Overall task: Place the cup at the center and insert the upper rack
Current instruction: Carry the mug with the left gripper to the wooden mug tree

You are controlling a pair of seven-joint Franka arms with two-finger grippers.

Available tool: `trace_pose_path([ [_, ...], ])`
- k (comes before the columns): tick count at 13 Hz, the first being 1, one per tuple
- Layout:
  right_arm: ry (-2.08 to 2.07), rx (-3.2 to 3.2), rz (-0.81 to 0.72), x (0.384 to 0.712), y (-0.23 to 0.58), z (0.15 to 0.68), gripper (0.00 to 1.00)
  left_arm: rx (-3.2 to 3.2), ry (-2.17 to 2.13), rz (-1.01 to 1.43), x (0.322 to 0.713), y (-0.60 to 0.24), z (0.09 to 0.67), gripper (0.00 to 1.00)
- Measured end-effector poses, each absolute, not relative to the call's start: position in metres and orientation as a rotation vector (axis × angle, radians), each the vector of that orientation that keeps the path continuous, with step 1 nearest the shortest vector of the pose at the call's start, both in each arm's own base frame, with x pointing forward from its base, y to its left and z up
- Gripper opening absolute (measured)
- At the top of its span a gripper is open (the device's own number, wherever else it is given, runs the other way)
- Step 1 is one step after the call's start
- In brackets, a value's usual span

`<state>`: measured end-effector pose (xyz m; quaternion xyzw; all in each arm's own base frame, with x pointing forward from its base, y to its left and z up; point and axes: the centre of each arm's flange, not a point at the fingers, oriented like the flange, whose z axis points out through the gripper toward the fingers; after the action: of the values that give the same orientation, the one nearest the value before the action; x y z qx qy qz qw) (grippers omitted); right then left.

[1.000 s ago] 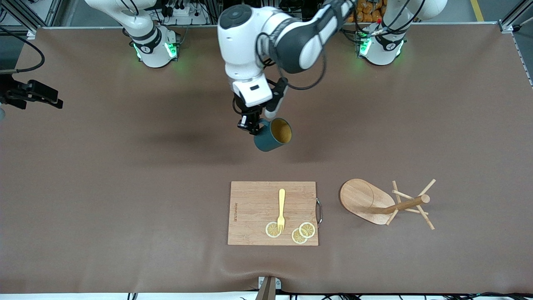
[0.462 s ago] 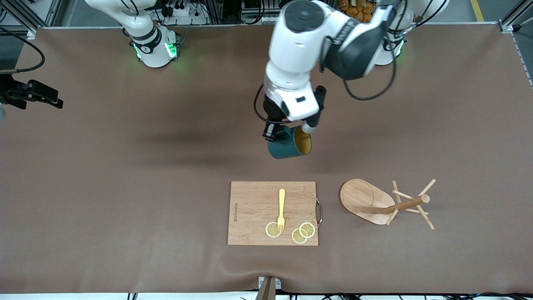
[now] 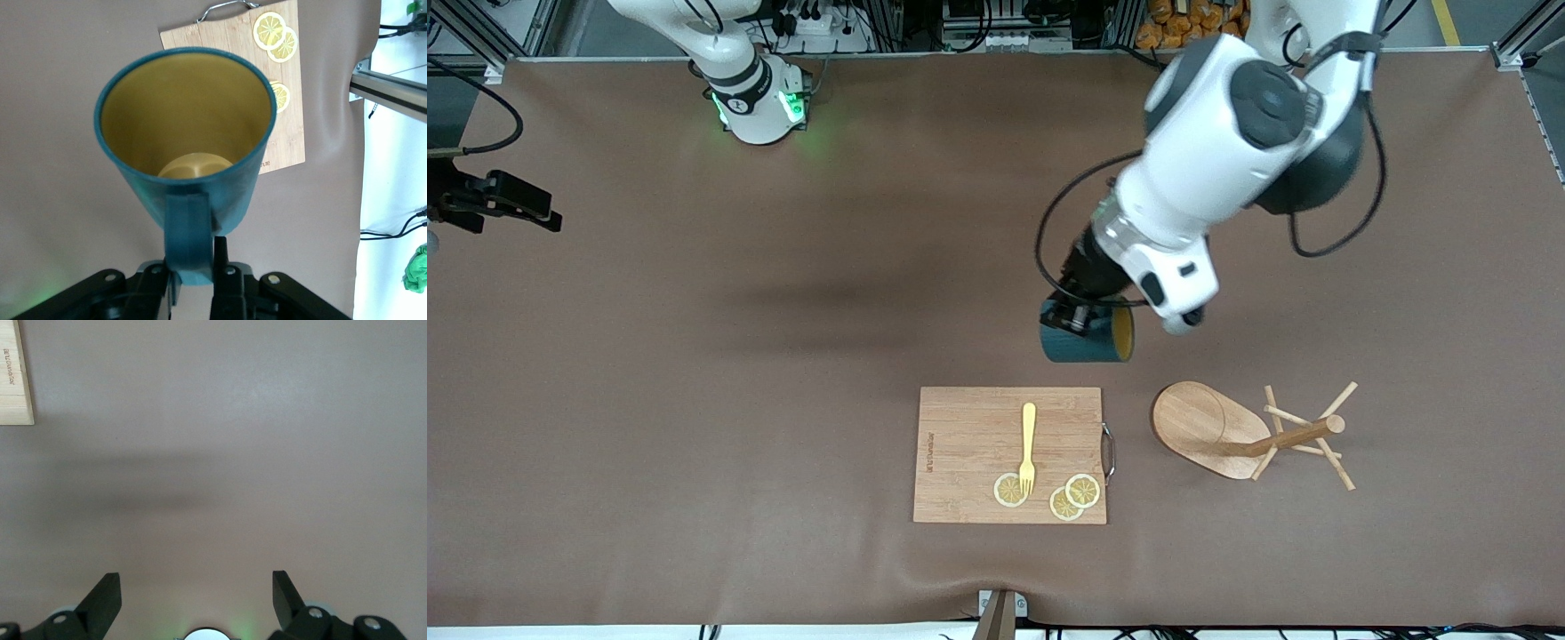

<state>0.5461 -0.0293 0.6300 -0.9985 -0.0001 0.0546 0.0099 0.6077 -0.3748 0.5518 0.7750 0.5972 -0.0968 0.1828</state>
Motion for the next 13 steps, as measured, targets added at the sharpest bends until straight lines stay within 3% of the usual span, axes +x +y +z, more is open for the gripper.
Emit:
trace_pose_path([
  [8, -0.014, -3.117, 0.148, 0.544, -0.025, 0.637, 1.0, 2.078, 1.589, -0.583, 0.658, -0.244, 0.544, 0.21],
  [13, -0.017, -3.12, 0.096, 0.543, -0.024, 0.651, 1.0, 1.993, 1.445, -0.787, 0.671, -0.162, 0.533, 0.21],
])
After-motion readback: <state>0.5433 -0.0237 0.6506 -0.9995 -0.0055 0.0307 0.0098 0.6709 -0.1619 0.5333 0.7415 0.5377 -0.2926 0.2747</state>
